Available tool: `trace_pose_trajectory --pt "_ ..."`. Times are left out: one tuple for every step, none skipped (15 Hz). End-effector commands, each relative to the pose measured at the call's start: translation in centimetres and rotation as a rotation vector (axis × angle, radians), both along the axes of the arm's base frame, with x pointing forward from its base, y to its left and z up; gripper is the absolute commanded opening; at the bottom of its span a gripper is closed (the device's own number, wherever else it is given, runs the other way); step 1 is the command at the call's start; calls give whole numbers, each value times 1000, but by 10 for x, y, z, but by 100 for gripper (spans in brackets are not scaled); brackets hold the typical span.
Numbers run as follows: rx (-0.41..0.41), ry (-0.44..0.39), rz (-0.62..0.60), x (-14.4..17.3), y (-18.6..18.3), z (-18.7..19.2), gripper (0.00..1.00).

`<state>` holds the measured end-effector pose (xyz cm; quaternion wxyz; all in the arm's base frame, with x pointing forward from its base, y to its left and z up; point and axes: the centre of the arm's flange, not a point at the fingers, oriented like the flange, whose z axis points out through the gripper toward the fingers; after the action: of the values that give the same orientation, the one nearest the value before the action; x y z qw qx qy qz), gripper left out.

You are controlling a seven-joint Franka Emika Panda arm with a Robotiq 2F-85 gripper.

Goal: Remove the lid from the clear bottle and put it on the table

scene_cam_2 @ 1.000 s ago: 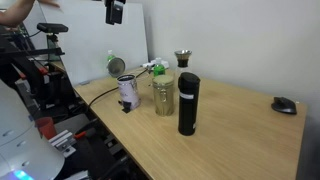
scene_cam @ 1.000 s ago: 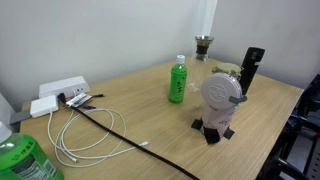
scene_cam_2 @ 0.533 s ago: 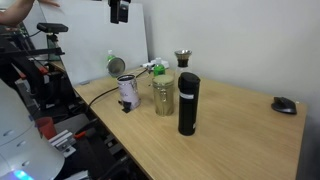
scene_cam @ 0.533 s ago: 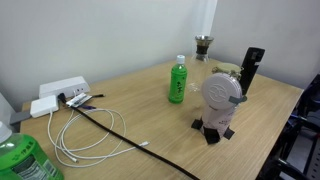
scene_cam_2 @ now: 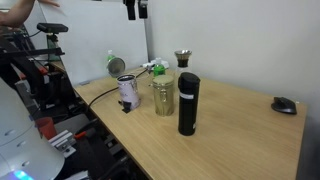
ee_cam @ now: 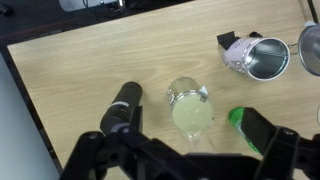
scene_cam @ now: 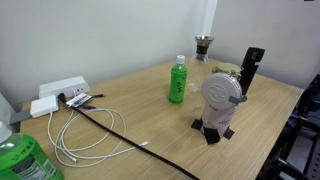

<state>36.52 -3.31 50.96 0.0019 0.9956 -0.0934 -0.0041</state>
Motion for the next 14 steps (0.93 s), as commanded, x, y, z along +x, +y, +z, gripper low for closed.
trace_pose_trajectory --pt "-28 -43 44 23 16 -1 100" --pt "-34 -55 65 30 22 -4 100" --pt "-35 -63 85 35 25 -8 100" --pt "-29 -67 102 41 28 -13 100" --pt "-25 -72 114 46 30 -16 100" --pt "-29 -85 116 52 32 -21 100" --pt "-41 -87 123 56 32 -23 100" --pt "-68 -93 98 57 30 -23 100" --pt "-39 -84 100 49 33 -23 100" --pt "-47 -87 101 52 32 -25 100" --pt "-50 -88 102 53 31 -25 100" --pt "-52 -90 103 53 31 -24 100" --pt "-52 -91 103 53 31 -23 100" --pt "-52 -92 103 53 31 -23 100"
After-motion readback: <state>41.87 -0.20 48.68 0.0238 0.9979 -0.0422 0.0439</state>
